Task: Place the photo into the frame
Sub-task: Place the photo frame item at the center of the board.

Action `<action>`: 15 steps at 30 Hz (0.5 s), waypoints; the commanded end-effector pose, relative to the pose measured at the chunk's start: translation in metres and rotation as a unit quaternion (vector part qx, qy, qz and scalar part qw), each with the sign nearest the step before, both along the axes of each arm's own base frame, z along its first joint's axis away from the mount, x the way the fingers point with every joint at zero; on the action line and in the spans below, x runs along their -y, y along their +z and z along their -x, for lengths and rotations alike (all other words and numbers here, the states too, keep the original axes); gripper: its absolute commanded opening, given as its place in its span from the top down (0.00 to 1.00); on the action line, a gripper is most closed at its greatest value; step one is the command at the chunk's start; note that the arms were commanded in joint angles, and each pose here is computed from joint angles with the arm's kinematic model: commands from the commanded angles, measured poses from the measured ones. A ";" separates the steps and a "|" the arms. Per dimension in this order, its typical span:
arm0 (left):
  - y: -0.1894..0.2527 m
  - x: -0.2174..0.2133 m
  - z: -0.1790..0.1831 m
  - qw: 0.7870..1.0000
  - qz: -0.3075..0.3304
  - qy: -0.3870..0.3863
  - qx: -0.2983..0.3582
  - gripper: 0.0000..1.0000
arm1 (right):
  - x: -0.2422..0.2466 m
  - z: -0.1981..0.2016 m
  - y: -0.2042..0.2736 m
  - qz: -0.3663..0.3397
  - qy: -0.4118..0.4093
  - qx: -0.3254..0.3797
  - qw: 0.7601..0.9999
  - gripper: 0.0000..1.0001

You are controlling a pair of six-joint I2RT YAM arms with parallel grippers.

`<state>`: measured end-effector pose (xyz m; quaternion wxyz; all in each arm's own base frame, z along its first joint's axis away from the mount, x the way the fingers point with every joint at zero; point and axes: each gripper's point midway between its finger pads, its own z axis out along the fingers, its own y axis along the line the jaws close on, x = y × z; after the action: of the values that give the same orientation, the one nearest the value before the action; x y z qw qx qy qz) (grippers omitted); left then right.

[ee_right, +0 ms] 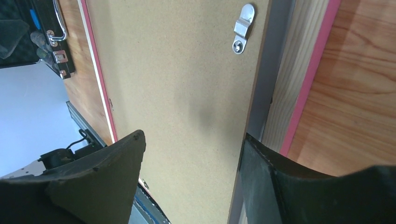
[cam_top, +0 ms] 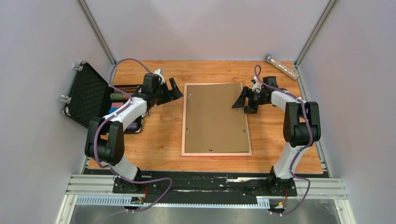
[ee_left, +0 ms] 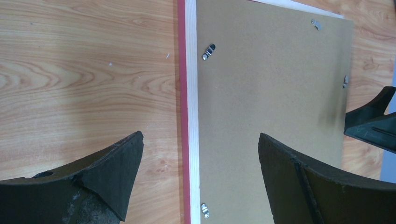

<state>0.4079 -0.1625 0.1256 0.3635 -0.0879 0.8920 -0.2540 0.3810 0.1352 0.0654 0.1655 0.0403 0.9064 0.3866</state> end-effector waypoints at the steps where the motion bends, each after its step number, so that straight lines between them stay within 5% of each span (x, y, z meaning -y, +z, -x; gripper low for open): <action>1: 0.011 0.000 -0.006 1.000 0.006 0.000 0.021 0.00 | 0.002 -0.007 0.031 0.020 0.010 0.051 0.998 0.30; 15: 0.016 0.000 -0.005 1.000 0.007 0.000 0.026 0.00 | 0.011 -0.008 0.033 0.056 0.008 0.063 0.996 0.30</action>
<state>0.4079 -0.1626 0.1256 0.3635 -0.0876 0.8920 -0.2541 0.3758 0.1231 0.0645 0.1739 0.0266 0.9230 0.3423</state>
